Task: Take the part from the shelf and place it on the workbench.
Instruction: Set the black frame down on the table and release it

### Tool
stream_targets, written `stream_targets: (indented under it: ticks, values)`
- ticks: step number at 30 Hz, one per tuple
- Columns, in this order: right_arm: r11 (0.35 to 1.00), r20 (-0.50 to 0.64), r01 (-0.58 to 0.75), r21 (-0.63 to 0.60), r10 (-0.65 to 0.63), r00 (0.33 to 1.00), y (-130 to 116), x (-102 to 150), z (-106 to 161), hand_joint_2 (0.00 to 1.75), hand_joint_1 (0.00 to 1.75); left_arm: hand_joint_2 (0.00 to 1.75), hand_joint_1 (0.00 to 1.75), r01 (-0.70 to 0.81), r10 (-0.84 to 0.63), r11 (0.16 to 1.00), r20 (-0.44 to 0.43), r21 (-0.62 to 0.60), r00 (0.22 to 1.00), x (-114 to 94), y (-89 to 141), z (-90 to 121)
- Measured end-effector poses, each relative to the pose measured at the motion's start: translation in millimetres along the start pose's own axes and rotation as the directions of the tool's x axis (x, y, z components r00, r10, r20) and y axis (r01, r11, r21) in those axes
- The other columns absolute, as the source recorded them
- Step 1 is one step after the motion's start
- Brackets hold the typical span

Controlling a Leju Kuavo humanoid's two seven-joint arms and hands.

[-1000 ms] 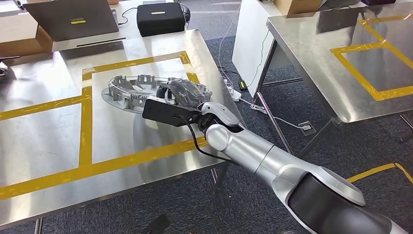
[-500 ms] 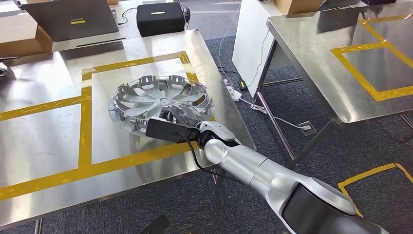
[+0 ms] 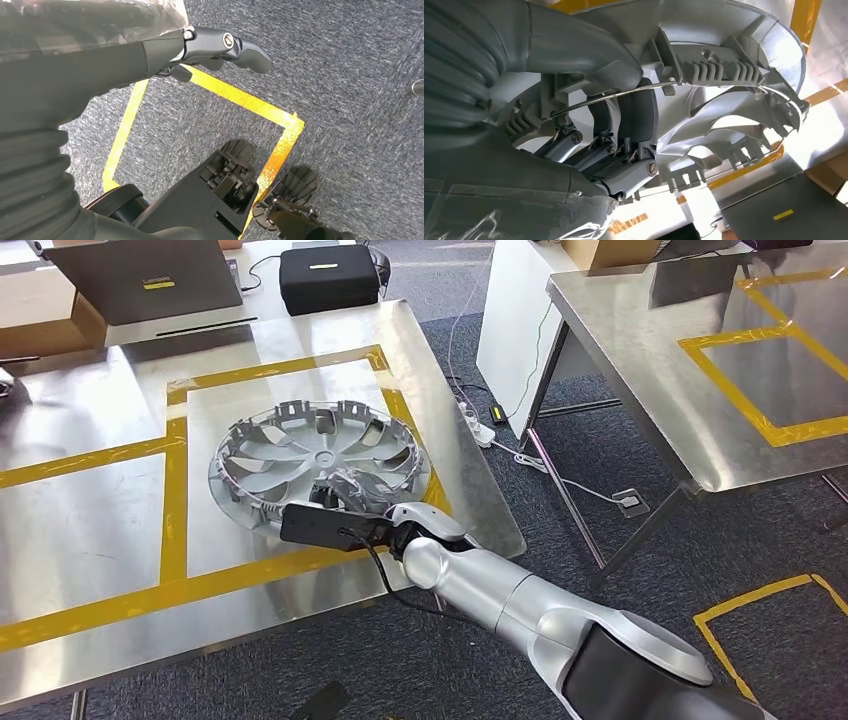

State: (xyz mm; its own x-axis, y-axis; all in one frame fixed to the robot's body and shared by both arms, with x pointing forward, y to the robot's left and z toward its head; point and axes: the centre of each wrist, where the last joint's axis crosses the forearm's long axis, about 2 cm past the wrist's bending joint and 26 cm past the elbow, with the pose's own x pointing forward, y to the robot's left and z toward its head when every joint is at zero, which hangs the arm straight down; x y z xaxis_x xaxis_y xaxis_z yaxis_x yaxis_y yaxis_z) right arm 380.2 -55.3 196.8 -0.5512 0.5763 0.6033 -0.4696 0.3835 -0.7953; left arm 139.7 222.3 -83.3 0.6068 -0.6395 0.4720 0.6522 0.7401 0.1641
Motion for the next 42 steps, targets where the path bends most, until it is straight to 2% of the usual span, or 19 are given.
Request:
stream_targets:
  ticks: [21,25,37,41,42]
  values:
    - [0.997,-0.001,-0.004,0.075,0.004,1.0,22.6,5.7,-3.3,1.75,1.75,1.75,0.0,-0.002,0.002,1.0,0.001,-0.005,1.0,1.8,-2.1,-0.2]
    - [0.997,-0.006,-0.001,0.079,0.002,1.0,23.7,5.0,-3.2,0.0,0.0,1.75,0.0,-0.002,0.002,1.0,-0.002,-0.005,1.0,1.9,-2.3,-0.2]
    - [0.997,-0.017,0.007,0.077,-0.005,1.0,24.4,3.3,-3.0,0.0,0.0,1.75,0.0,-0.013,0.013,1.0,-0.01,-0.006,1.0,0.7,-2.9,0.0]
    - [0.997,-0.024,0.009,0.077,-0.007,1.0,24.4,3.2,-3.0,0.0,0.0,0.0,0.0,-0.019,0.019,1.0,-0.006,-0.006,1.0,0.2,-3.0,0.1]
    - [0.997,-0.026,0.01,0.076,-0.008,1.0,24.4,3.1,-2.9,0.0,0.0,0.0,0.0,-0.021,0.021,1.0,-0.006,-0.006,1.0,0.0,-3.1,0.1]
